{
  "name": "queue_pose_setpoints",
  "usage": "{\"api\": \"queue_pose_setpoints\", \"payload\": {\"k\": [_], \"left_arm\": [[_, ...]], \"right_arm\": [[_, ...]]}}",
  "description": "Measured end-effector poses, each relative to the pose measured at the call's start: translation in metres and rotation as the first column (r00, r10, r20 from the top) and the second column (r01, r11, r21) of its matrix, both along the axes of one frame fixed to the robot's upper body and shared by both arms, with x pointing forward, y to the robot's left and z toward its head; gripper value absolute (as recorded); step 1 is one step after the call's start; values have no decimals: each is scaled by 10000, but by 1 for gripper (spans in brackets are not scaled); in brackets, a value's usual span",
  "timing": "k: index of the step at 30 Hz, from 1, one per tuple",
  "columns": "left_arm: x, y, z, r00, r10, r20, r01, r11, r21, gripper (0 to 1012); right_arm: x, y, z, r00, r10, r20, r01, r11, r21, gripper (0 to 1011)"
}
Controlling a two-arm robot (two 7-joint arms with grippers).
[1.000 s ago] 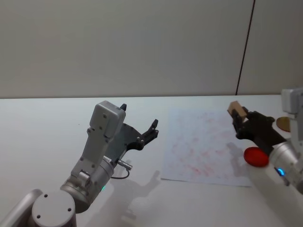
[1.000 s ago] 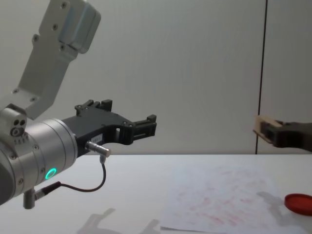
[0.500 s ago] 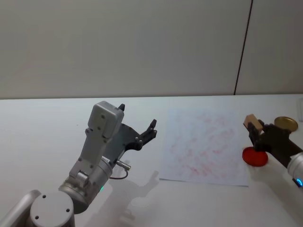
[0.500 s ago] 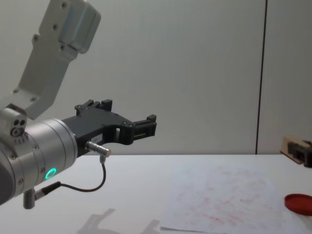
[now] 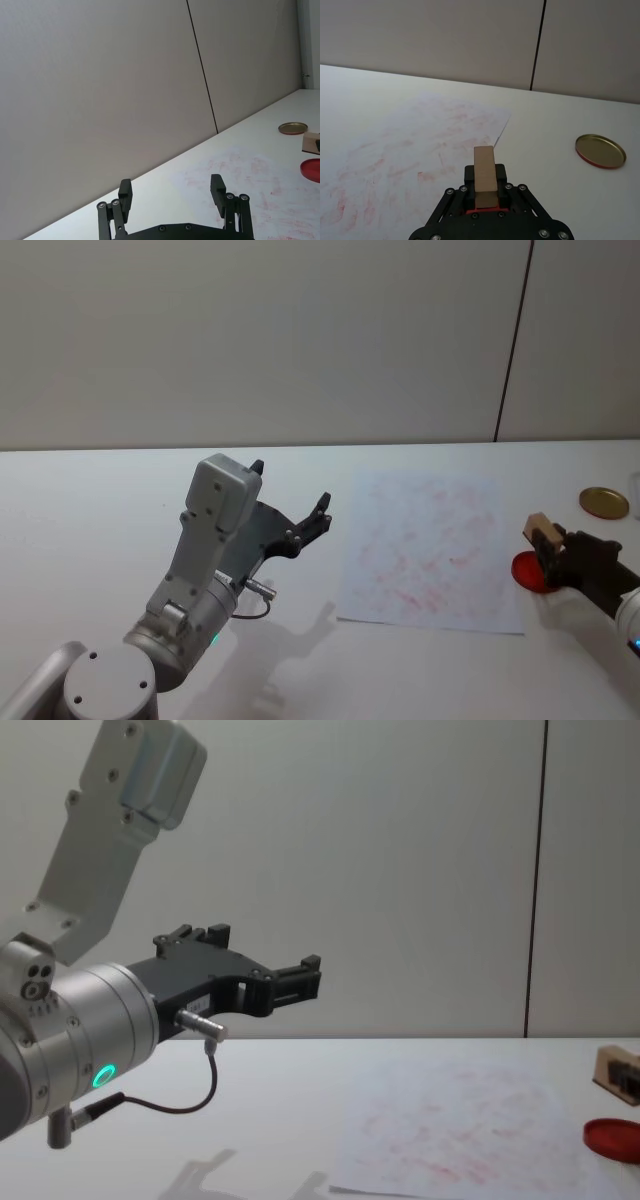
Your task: Use the one hand to pick up the stamp and affix it onto the A4 paper.
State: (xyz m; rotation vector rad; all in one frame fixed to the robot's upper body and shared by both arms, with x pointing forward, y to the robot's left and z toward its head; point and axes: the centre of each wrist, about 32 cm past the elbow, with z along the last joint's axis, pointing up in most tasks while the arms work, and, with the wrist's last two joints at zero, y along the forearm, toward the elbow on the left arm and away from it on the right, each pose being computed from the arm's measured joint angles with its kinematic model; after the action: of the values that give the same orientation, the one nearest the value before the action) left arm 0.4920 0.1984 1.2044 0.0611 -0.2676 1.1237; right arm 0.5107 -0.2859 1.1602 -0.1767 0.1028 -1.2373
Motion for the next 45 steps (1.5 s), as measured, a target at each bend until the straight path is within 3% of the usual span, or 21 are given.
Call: {"api": "queue_pose_setpoints", "payload": {"k": [20, 28, 31, 33, 35, 45], "left_arm": [[0, 0, 0, 10000, 0, 0, 0, 10000, 0, 993], [0, 0, 0, 10000, 0, -1, 0, 10000, 0, 993], [0, 0, 0, 10000, 0, 0, 0, 10000, 0, 993], [0, 0, 0, 10000, -1, 0, 1, 10000, 0, 993], [0, 0, 0, 10000, 0, 0, 0, 10000, 0, 993], [0, 0, 0, 10000, 0, 0, 0, 10000, 0, 993]], "right_arm": [[75, 3, -159, 9987, -351, -363, 356, 9993, 123, 252], [87, 24, -207, 9980, -334, -537, 333, 9994, -17, 495], [88, 28, -214, 9978, -317, -580, 314, 9995, -47, 638], [88, 29, -214, 9978, -310, -583, 308, 9995, -55, 652], [88, 30, -214, 9978, -306, -580, 303, 9995, -58, 755], [64, 29, -130, 9996, -288, -10, 288, 9996, 28, 993]]}}
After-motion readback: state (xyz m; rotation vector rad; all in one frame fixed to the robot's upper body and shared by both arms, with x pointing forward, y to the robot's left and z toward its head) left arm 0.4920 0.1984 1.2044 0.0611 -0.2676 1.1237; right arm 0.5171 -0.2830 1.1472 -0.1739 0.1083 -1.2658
